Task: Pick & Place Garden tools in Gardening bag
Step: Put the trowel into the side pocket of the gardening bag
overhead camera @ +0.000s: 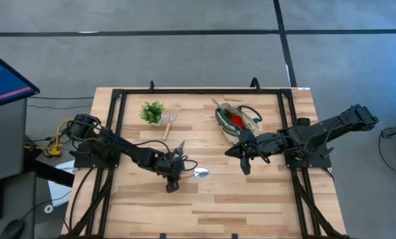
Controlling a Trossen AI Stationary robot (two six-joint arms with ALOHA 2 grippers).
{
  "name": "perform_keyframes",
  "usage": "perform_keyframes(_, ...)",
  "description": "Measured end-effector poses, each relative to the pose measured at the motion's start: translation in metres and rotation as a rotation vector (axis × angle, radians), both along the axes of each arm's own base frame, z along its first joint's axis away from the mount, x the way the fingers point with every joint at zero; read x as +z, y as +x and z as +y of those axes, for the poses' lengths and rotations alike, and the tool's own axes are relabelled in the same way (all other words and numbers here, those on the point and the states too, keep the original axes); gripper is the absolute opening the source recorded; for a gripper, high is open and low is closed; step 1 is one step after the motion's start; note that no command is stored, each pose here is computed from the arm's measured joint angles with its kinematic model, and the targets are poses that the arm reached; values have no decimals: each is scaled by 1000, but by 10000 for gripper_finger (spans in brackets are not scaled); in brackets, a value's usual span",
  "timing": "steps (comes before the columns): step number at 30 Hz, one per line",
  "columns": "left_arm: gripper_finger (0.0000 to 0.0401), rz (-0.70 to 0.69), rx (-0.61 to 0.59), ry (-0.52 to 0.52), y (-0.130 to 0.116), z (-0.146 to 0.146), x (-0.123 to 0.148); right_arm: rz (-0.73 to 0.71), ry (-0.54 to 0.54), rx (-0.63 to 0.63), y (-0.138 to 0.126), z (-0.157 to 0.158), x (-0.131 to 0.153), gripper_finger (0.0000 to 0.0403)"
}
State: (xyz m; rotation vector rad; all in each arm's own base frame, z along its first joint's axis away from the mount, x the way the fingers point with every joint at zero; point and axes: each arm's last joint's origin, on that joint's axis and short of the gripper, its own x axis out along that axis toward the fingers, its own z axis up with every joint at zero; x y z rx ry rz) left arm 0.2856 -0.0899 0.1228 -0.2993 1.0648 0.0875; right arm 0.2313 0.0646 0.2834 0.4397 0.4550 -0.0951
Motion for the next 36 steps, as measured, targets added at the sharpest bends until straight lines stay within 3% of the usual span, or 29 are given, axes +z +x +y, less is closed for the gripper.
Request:
perform_keyframes(6, 51, -1, 3, -1, 0, 0, 0, 0, 0, 0, 0, 0, 0, 0)
perform_keyframes(19, 59, -2, -25, -48, -2, -1, 6, 0, 0, 0, 0, 0, 0, 0)
perform_keyframes(28, 59, -217, 31, -59, -8, 13, 60, -1, 0, 0, 0, 0, 0, 0)
perform_keyframes(36, 59, -470, 176, 76, -27, 37, 117, -13, 23, -10, -2, -1, 3, 0)
